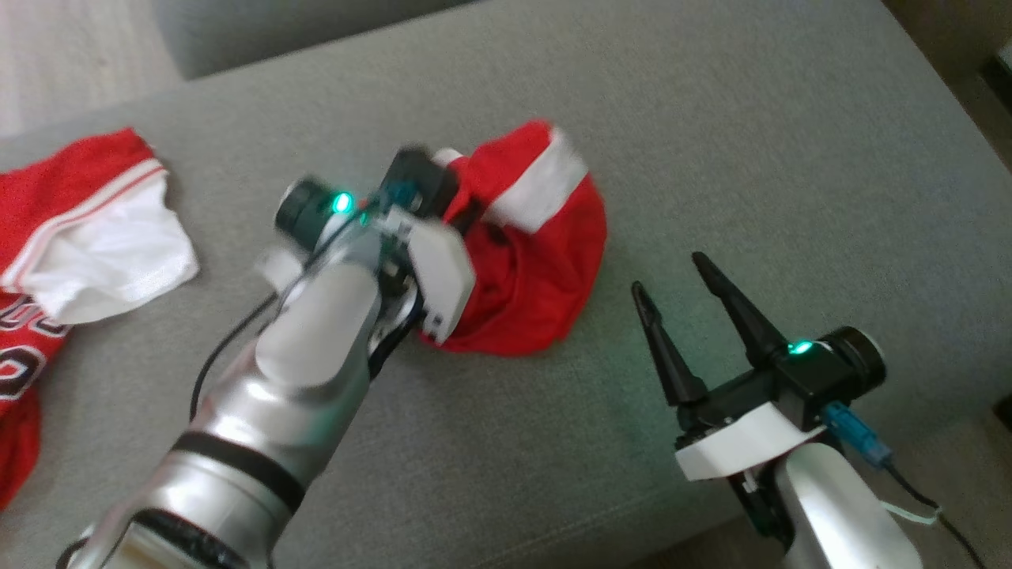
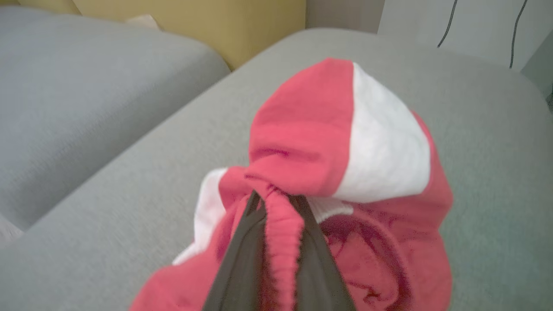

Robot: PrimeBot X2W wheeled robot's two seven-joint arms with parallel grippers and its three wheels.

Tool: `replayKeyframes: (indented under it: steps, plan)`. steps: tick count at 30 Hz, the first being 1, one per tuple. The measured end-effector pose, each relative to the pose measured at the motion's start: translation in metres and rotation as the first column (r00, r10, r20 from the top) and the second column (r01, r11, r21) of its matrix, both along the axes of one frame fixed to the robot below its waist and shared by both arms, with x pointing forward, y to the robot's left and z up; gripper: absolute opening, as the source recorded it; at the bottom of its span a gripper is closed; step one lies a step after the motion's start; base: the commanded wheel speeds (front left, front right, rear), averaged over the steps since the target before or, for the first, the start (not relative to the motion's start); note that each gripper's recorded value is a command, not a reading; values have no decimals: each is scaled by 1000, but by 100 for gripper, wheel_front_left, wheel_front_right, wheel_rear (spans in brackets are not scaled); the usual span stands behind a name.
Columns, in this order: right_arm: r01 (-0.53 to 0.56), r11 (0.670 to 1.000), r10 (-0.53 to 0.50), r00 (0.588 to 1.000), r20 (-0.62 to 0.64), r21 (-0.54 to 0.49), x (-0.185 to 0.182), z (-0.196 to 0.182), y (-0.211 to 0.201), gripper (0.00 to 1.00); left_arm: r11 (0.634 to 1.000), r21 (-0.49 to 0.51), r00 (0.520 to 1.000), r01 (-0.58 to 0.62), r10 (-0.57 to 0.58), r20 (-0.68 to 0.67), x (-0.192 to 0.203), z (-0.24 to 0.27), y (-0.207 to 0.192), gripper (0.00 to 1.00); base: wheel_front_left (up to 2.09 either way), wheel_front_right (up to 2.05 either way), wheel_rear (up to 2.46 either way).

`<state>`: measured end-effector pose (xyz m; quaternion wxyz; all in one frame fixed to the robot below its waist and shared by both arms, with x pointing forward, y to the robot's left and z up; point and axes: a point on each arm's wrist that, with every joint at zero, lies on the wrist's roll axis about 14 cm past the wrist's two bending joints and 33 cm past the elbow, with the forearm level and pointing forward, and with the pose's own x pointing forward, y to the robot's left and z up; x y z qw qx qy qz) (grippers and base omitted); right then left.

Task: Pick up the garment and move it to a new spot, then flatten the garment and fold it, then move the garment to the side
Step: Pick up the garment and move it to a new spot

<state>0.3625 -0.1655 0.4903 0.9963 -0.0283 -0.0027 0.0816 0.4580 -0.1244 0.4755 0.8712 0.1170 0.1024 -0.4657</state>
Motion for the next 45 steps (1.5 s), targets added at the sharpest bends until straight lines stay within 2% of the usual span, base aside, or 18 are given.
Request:
replayKeyframes:
  steps: [4, 5, 6, 7, 13, 20, 25, 26, 31, 33, 36, 39, 42, 45]
  plan:
    - [15, 1000, -14, 999, -37, 11, 2, -11, -1, 100, 999, 37, 995, 4, 0, -96, -9, -48, 5, 0, 0, 0, 0]
    - [18, 1000, -17, 999, -44, 11, 2, -14, -2, 100, 999, 39, 994, -1, 6, -111, -10, -54, 7, 22, 0, 0, 0]
    - [19, 1000, -18, 999, -48, 14, 3, -15, -2, 100, 999, 37, 992, -10, 14, -123, -10, -58, 9, 68, 0, 0, 0]
    - [17, 1000, -16, 999, -49, 16, 3, -15, -2, 100, 999, 29, 992, -17, 21, -123, -9, -58, 11, 100, 0, 0, 0]
    - [-9, 1000, 10, 1000, -26, 26, 7, -9, 7, 100, 988, -75, 990, -138, 136, -34, 6, -29, 31, 100, 0, 0, 0]
    - [-40, 998, 41, 999, -6, 43, 1, -4, 19, 100, 936, -199, 955, -291, 296, -6, 4, 5, 61, 100, 0, 0, 0]
    - [-43, 998, 43, 999, 3, 56, -7, -2, 21, 100, 851, -289, 891, -439, 454, -16, -18, 18, 113, 100, 0, 0, 0]
    - [-50, 997, 50, 999, 11, 57, -8, 0, 24, 100, 798, -311, 845, -517, 533, -36, -28, 16, 142, 100, 0, 0, 0]
    - [-75, 995, 73, 997, 39, 61, -10, 8, 33, 100, 662, -379, 728, -647, 684, -48, -61, 25, 202, 100, 0, 0, 0]
    - [-82, 995, 79, 996, 47, 60, -12, 11, 36, 100, 621, -423, 697, -659, 717, -33, -74, 37, 218, 100, 0, 0, 0]
    - [-85, 994, 81, 995, 56, 63, -18, 13, 37, 100, 581, -459, 656, -672, 755, -6, -95, 48, 237, 100, 0, 0, 0]
    - [-80, 994, 76, 995, 64, 70, -24, 14, 36, 100, 559, -473, 628, -681, 778, 16, -117, 52, 251, 100, 0, 0, 0]
    - [-80, 994, 74, 995, 70, 76, -30, 16, 37, 100, 552, -460, 603, -696, 797, 44, -137, 50, 260, 100, 0, 0, 0]
    - [-84, 993, 79, 995, 68, 80, -35, 15, 40, 100, 518, -439, 571, -734, 821, 15, -154, 37, 268, 100, 0, 0, 0]
